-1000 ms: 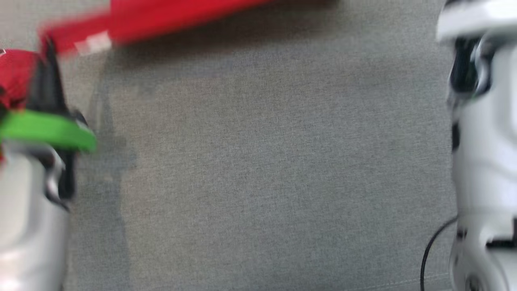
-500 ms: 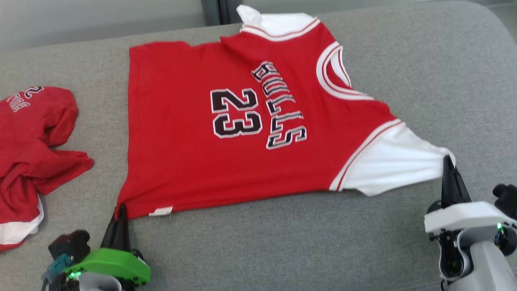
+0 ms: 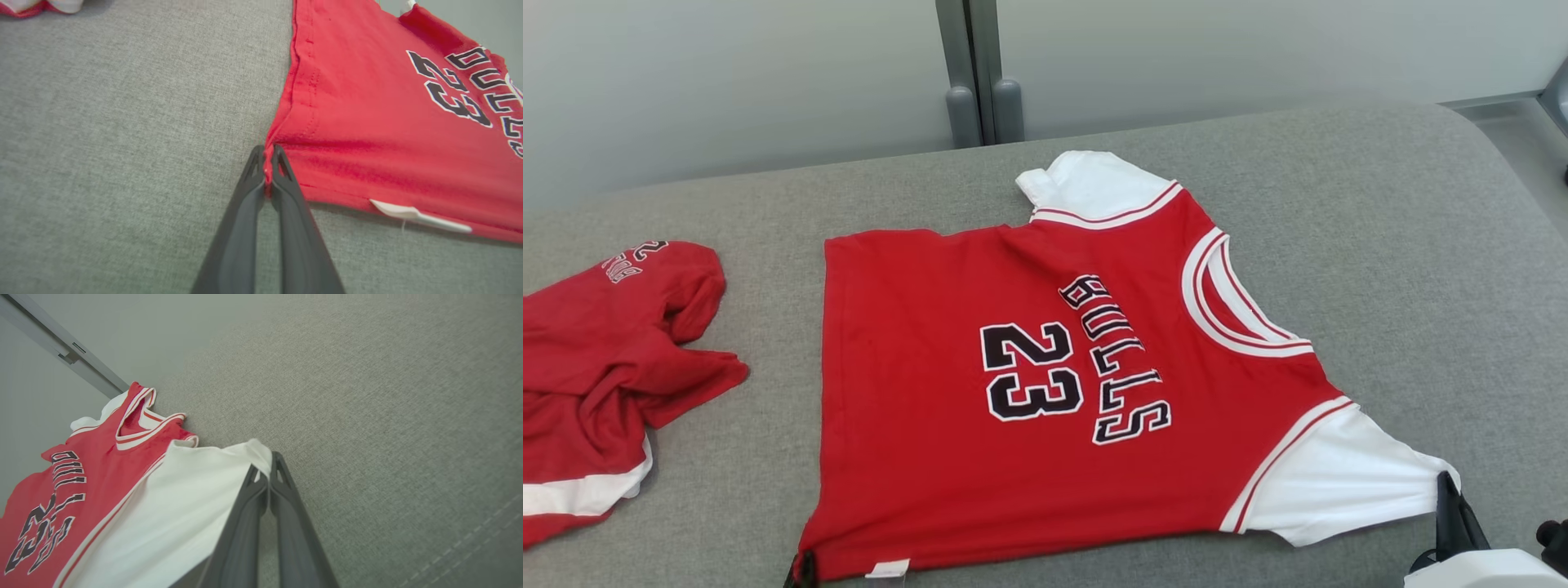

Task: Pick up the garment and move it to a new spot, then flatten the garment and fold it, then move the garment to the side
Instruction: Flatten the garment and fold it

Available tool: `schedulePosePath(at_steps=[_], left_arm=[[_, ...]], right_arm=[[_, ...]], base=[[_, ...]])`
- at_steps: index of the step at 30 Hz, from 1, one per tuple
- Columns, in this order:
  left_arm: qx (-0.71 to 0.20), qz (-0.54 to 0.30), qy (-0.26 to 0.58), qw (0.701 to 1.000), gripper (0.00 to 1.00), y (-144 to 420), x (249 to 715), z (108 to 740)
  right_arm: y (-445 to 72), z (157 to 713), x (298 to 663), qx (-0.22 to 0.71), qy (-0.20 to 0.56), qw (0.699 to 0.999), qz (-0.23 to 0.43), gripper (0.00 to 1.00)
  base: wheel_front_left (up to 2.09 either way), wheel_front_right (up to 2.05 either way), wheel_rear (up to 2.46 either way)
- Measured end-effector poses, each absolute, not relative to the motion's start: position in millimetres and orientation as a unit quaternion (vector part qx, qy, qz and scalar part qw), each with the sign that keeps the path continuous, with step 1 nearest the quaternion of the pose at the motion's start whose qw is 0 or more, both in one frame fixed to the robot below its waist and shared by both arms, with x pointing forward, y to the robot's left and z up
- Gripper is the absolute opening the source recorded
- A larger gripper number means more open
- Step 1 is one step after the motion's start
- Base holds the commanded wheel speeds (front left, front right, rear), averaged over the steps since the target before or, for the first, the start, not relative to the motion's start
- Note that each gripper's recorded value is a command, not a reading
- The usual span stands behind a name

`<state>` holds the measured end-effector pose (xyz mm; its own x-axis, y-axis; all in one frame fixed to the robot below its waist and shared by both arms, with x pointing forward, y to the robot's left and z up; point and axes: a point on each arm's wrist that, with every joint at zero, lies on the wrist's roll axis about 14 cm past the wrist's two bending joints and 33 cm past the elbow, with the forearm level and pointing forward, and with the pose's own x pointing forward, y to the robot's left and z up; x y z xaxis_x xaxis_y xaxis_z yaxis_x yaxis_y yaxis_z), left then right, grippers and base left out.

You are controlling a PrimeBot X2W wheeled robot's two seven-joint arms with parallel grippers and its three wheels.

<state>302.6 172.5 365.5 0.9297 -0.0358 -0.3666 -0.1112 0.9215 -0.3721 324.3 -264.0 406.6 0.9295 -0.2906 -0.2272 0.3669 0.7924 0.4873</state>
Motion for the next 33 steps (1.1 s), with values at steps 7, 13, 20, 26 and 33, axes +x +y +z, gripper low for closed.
schedulePosePath(at_steps=[7, 13, 20, 26, 33], left_arm=[[-0.202, -0.013, 0.117, 0.972, 0.00, 159.6, 339.4, 406.7], [-0.190, -0.038, 0.082, 0.978, 0.00, 157.3, 377.1, 428.6], [-0.176, -0.054, 0.087, 0.979, 0.00, 153.7, 408.8, 425.1], [-0.175, -0.052, 0.101, 0.978, 0.00, 156.9, 424.5, 413.6], [-0.167, -0.027, 0.101, 0.980, 1.00, 176.6, 430.4, 408.0]], right_arm=[[-257.3, 435.3, 358.6, 0.288, 0.024, 0.946, -0.149, 0.00], [-239.0, 463.5, 405.7, 0.287, -0.011, 0.952, -0.107, 0.00], [-217.5, 476.2, 455.5, 0.259, -0.017, 0.963, -0.066, 0.00], [-212.9, 466.1, 480.8, 0.242, -0.001, 0.968, -0.062, 0.13], [-216.3, 473.3, 495.1, 0.220, -0.016, 0.973, -0.060, 1.00]], base=[[0.00, 0.00, 0.00], [0.00, 0.00, 0.00], [0.00, 0.00, 0.00], [0.00, 0.00, 0.00], [0.00, 0.00, 0.00]])
